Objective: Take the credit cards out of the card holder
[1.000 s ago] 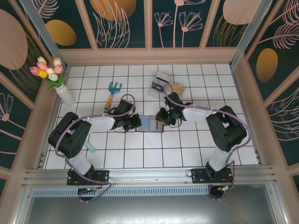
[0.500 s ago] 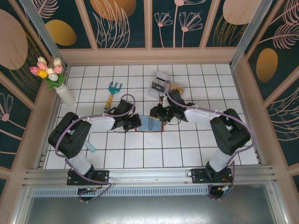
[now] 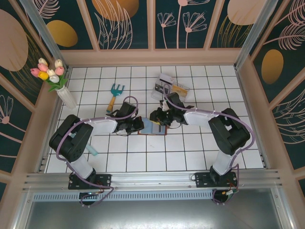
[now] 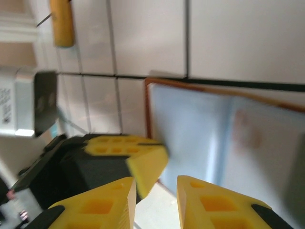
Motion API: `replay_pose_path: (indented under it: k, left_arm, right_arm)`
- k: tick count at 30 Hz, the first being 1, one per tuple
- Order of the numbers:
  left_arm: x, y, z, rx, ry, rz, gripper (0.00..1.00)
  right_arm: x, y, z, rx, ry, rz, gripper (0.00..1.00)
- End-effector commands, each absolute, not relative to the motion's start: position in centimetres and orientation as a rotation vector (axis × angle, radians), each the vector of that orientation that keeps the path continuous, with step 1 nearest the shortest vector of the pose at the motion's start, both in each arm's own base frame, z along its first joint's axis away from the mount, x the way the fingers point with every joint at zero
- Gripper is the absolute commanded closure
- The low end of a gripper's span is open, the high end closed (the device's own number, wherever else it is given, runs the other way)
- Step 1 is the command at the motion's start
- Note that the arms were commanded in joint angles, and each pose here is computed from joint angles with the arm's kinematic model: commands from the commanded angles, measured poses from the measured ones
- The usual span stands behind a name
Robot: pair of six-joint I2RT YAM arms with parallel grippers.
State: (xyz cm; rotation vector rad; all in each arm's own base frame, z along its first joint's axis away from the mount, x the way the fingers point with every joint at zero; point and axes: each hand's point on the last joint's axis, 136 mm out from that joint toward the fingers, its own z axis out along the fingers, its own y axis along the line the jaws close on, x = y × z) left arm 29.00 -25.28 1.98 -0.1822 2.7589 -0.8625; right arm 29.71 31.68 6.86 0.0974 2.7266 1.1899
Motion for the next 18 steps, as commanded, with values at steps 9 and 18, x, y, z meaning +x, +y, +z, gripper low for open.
replay_pose_path:
  k: [9, 18]
  left_arm:
    - [28.2, -24.2, 0.9, -0.186, 2.802, -0.784, 1.0]
    - [28.1, -24.1, 0.8, -0.185, 2.805, -0.78, 1.0]
  right_arm:
    - [29.9, 26.4, 5.2, 0.263, 2.776, 0.866, 0.62]
    - [29.7, 27.0, 4.7, 0.226, 2.805, 0.89, 0.65]
